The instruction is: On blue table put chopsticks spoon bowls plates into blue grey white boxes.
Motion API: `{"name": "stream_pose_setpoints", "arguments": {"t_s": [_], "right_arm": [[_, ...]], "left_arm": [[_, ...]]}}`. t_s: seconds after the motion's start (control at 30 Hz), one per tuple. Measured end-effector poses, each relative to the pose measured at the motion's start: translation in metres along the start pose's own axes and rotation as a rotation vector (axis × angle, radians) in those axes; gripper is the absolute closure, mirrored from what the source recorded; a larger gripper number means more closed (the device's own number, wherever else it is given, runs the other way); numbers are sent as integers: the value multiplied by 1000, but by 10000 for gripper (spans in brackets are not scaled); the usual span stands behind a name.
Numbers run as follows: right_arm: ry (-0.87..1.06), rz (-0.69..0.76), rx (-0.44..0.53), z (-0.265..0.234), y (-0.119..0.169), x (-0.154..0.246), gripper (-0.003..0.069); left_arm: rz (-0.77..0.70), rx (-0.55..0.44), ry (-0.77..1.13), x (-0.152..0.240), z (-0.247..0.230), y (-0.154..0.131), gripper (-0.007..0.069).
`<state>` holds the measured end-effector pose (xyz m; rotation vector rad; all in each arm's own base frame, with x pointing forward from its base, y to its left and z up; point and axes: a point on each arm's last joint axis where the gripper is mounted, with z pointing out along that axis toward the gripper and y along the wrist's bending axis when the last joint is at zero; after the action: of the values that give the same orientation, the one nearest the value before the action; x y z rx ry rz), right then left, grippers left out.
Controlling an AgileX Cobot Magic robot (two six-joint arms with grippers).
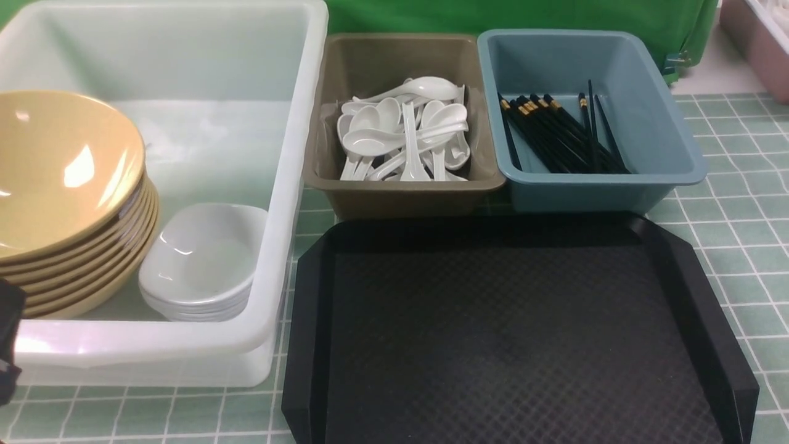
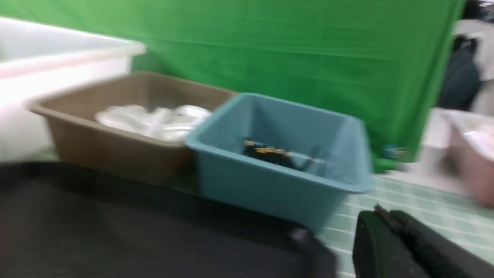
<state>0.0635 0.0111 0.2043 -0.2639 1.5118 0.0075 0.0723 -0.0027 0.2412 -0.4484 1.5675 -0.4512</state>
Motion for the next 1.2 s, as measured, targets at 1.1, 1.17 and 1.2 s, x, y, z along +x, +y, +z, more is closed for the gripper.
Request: {"name": "stream_pose_setpoints", "arguments": {"t_s": [1.1,1.17,1.2], "right_arm": [[303,122,204,-13,-9,29,585],[303,122,204,-13,-9,29,583],[304,122,204,-13,-9,29,582]], "left_arm": [[14,104,256,23,-3,-9,495],[14,105,258,23,-3,-9,495],[16,111,264,24,-4,-10,495]]}}
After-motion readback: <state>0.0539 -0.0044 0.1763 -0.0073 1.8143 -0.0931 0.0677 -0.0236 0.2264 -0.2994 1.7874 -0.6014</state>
